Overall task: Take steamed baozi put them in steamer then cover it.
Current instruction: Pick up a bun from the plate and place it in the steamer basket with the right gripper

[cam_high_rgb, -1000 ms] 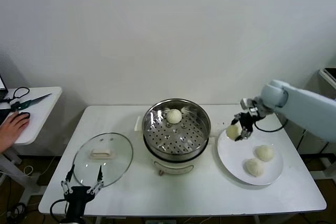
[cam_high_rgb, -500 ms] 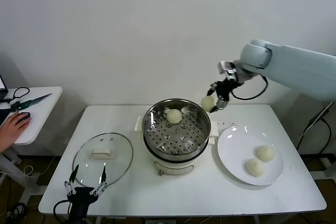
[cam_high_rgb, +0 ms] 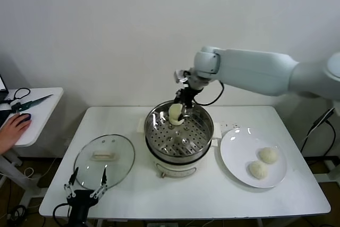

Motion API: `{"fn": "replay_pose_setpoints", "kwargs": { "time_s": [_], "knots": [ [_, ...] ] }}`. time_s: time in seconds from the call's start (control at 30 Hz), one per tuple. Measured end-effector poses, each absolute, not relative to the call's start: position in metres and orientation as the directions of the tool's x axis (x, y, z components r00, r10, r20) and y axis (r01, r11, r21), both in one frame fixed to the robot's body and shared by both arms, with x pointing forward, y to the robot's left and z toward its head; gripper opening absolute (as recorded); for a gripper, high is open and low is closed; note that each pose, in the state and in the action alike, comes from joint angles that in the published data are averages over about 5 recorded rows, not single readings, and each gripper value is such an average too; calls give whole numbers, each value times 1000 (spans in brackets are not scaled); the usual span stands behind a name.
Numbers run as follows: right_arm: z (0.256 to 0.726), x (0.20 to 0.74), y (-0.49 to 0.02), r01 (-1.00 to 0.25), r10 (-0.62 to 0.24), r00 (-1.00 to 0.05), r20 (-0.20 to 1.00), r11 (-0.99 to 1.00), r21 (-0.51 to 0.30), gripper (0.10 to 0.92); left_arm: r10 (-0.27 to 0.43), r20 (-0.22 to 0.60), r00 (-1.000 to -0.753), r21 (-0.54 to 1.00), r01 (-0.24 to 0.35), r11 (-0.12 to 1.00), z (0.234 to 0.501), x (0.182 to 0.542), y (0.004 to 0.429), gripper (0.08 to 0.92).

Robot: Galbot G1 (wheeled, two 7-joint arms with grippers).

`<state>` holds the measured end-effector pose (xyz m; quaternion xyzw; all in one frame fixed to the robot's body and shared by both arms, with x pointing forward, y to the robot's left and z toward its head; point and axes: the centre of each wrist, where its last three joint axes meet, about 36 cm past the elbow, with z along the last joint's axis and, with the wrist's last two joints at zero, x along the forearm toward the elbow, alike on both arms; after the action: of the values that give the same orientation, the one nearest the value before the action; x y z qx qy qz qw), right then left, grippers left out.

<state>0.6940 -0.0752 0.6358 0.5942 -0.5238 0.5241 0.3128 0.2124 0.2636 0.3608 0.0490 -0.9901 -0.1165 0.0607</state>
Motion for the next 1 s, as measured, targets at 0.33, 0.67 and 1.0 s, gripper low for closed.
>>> {"fn": "replay_pose_setpoints", "kwargs": {
  "time_s": [0.33, 0.67, 1.0],
  "knots": [
    [593, 688, -32, -944, -267, -58, 962, -299, -140, 720, -115, 109, -987, 243, -86, 966, 359, 213, 266, 823],
    [580, 685, -21, -944, -253, -50, 966, -303, -128, 808, -119, 108, -987, 245, -89, 965, 360, 216, 266, 823],
    [596, 684, -35, -942, -260, -46, 964, -310, -129, 823, -120, 113, -986, 249, -89, 964, 359, 216, 266, 823]
  ]
}}
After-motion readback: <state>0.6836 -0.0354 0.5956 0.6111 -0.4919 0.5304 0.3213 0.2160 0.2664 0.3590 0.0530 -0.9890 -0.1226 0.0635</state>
